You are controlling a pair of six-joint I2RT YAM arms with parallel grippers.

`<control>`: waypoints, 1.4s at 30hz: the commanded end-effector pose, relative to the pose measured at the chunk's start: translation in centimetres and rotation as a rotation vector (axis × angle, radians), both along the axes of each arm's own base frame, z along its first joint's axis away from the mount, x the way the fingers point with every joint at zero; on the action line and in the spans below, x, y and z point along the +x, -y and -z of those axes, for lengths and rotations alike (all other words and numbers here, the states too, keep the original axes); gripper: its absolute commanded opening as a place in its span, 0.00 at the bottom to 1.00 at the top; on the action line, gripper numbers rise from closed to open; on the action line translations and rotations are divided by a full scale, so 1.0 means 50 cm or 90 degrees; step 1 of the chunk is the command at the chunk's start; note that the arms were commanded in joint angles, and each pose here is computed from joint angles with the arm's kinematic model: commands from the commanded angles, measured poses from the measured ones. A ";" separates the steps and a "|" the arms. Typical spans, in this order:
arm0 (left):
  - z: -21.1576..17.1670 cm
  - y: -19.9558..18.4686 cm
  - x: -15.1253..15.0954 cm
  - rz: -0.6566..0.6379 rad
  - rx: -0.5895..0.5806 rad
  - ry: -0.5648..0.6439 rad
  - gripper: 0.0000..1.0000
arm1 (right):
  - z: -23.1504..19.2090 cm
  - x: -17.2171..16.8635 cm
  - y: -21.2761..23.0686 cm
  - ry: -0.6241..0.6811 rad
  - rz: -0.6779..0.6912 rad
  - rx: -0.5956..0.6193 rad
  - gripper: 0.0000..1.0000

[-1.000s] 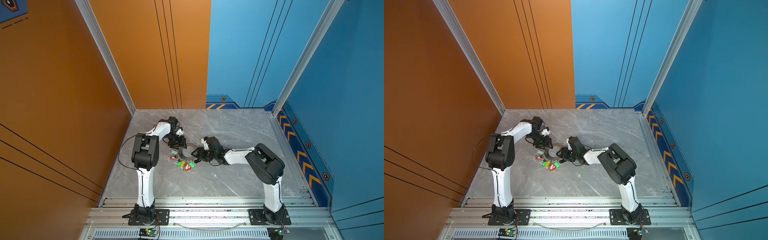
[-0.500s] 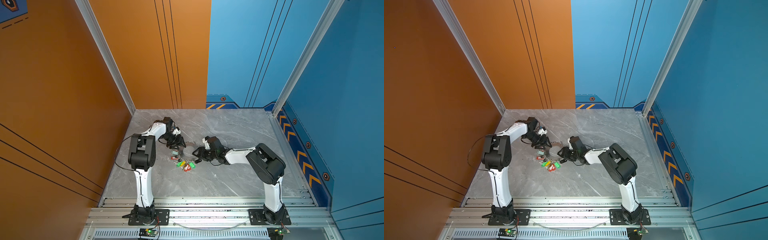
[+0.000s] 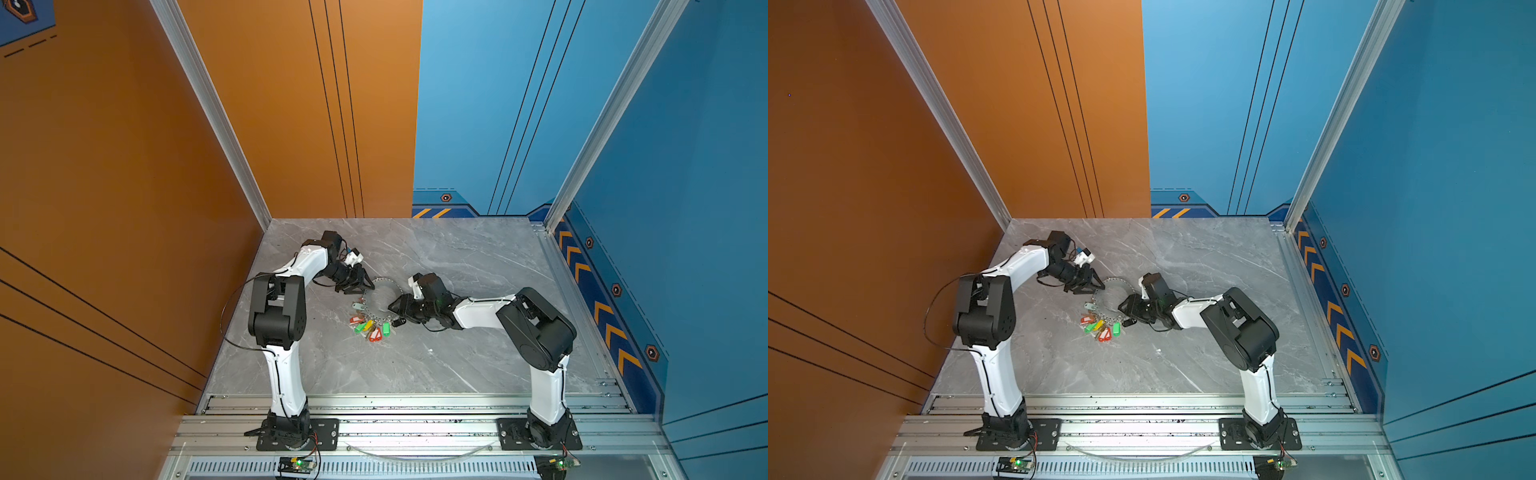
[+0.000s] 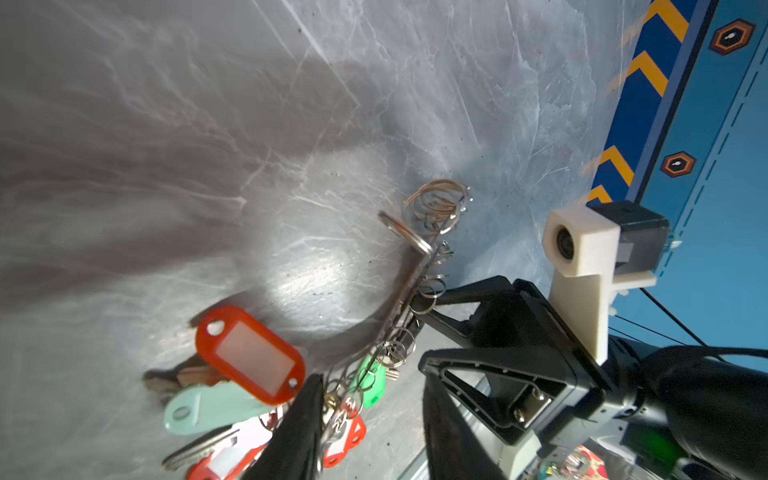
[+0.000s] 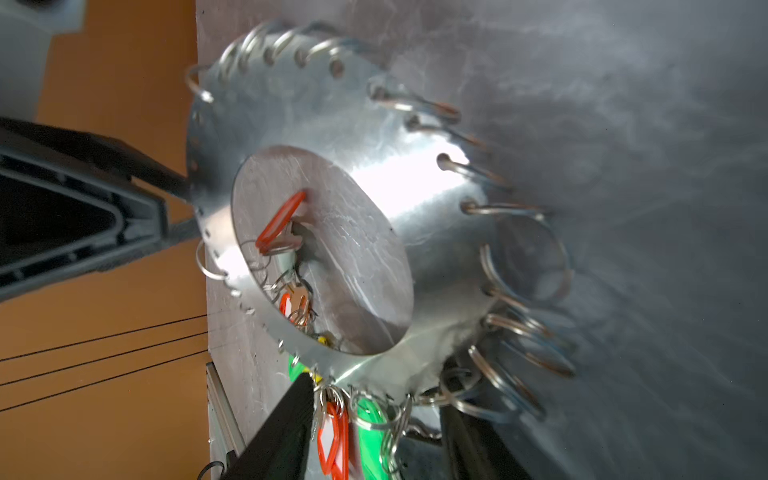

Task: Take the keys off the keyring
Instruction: 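Lift the steel plate upright with both grippers, raising it off the table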

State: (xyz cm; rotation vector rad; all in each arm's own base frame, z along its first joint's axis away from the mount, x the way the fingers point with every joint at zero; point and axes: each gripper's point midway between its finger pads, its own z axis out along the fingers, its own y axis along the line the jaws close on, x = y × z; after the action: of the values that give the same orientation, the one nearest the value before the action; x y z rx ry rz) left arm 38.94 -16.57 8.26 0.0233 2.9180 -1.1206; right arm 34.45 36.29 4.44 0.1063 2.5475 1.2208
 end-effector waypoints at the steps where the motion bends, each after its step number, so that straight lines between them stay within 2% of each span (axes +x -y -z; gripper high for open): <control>1: 0.001 0.052 -0.052 0.043 -0.043 -0.046 0.32 | -0.023 0.000 0.005 0.010 -0.001 0.010 0.50; 5: 0.015 0.047 -0.057 0.047 -0.030 -0.050 0.25 | -0.029 -0.001 0.010 0.012 -0.001 0.011 0.50; 8: 0.010 0.045 -0.055 0.042 -0.031 -0.049 0.14 | -0.035 -0.001 0.014 0.015 0.000 0.010 0.50; 14: -0.019 0.031 -0.037 0.025 -0.028 -0.023 0.00 | -0.061 0.004 0.024 0.030 0.004 0.014 0.52; 19: -0.072 0.031 -0.016 0.013 -0.039 0.017 0.00 | -0.119 0.011 0.037 0.063 0.009 0.026 0.59; 30: -0.315 0.036 0.072 -0.021 -0.081 0.217 0.00 | -0.316 0.033 0.100 0.192 0.003 0.046 0.65; 38: -0.490 0.051 0.104 -0.070 -0.168 0.344 0.00 | -0.489 0.040 0.122 0.374 -0.016 0.067 0.65; 42: -0.570 0.041 0.124 -0.144 -0.209 0.409 0.00 | -0.565 0.026 0.114 0.464 -0.035 0.099 0.64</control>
State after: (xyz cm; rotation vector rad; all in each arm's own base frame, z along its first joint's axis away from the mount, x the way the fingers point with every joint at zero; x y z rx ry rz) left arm 44.52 -18.82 30.64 0.0700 2.3177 -1.1918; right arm 36.48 30.12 29.10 -0.1966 1.9729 1.1984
